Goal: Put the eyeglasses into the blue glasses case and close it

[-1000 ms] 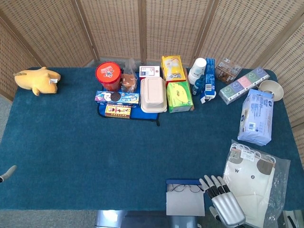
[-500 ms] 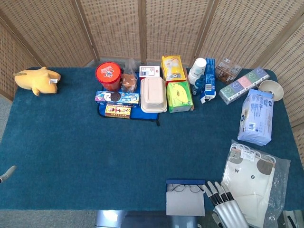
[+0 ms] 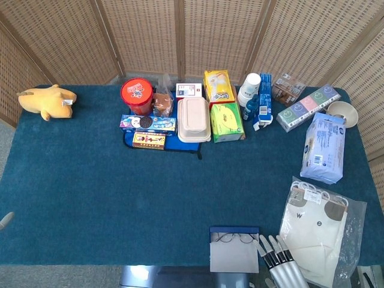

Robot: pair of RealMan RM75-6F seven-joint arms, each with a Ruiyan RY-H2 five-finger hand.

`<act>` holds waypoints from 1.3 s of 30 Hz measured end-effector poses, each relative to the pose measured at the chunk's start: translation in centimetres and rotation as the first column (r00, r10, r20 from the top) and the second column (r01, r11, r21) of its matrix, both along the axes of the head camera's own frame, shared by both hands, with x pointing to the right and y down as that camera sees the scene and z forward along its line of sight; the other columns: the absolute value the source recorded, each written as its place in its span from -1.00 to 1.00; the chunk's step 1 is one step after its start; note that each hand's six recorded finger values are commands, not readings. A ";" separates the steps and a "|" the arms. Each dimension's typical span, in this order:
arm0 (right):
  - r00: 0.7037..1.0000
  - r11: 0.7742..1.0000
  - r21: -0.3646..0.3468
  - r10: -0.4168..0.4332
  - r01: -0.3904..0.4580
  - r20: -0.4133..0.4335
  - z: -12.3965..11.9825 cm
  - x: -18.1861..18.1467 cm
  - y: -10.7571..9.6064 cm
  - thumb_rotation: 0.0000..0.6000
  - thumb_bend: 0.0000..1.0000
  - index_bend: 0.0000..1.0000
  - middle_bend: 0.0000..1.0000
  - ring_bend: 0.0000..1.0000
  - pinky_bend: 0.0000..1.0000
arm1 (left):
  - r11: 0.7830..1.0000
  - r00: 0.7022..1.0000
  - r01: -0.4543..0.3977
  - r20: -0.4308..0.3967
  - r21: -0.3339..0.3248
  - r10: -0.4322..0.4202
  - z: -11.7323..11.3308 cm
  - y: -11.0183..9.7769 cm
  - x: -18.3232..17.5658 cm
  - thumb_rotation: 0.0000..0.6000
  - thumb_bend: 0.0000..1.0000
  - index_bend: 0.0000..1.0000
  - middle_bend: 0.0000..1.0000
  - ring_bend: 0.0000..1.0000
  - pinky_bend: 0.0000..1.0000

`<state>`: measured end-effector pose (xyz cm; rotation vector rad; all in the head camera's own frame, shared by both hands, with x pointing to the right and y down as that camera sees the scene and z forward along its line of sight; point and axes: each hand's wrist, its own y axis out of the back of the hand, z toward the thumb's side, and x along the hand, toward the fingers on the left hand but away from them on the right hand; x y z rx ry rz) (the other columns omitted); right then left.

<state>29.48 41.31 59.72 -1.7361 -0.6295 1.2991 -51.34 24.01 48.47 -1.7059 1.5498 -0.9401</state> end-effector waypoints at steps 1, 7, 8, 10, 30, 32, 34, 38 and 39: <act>1.000 1.000 0.004 0.001 -0.001 0.009 0.1 0.0 0.1 1.00 -0.67 -1.00 -1.00 -1.00 -0.80 | 1.000 1.000 0.000 0.001 0.003 0.000 -0.1 0.0 -0.1 1.00 -0.74 -0.75 -0.67 -0.89 -1.00; 0.999 1.000 0.012 -0.002 0.002 0.053 0.9 -0.3 0.5 1.00 -0.67 -1.00 -1.00 -1.00 -0.81 | 1.000 1.000 -0.004 0.012 0.012 0.003 -0.6 0.4 -0.4 1.00 -0.74 -0.75 -0.66 -0.89 -1.00; 0.998 1.000 0.013 -0.003 0.002 0.060 1.0 -0.3 0.6 1.00 -0.67 -1.00 -1.00 -1.00 -0.81 | 1.000 1.000 -0.004 0.013 0.011 0.004 -0.6 0.5 -0.4 1.00 -0.74 -0.75 -0.66 -0.89 -1.00; 0.997 1.000 0.017 -0.002 0.000 0.076 1.3 -0.3 0.7 1.00 -0.67 -1.00 -1.00 -1.00 -0.81 | 1.000 1.000 -0.005 0.014 0.012 0.005 -0.7 0.6 -0.5 1.00 -0.74 -0.75 -0.66 -0.89 -1.00; 0.980 0.999 0.035 0.022 -0.030 0.199 3.2 -0.8 1.6 1.00 -0.73 -1.00 -1.00 -1.00 -0.82 | 0.998 0.999 -0.019 0.029 0.065 0.017 -2.4 1.2 -0.8 1.00 -0.74 -0.75 -0.66 -0.90 -1.00; 0.977 0.999 0.038 0.025 -0.034 0.210 3.4 -0.9 1.6 1.00 -0.74 -1.00 -1.00 -1.00 -0.82 | 0.997 0.999 -0.019 0.030 0.069 0.017 -2.5 1.2 -0.8 1.00 -0.74 -0.75 -0.66 -0.90 -1.00; 0.975 0.999 0.042 0.025 -0.035 0.220 3.6 -1.0 1.5 1.00 -0.74 -1.00 -1.00 -1.00 -0.82 | 0.997 0.999 -0.019 0.031 0.076 0.016 -2.6 1.2 -0.9 1.00 -0.74 -0.75 -0.66 -0.90 -1.00; 0.971 0.998 0.047 0.024 -0.037 0.239 3.9 -1.2 1.3 1.00 -0.76 -1.00 -1.00 -1.00 -0.82 | 0.996 0.999 -0.019 0.031 0.084 0.016 -2.9 1.3 -0.9 1.00 -0.74 -0.75 -0.66 -0.90 -1.00; 0.969 0.998 0.046 0.026 -0.038 0.244 4.0 -1.3 1.3 1.00 -0.76 -1.00 -1.00 -1.00 -0.82 | 0.996 0.999 -0.018 0.031 0.085 0.016 -2.9 1.3 -0.9 1.00 -0.74 -0.75 -0.66 -0.90 -1.00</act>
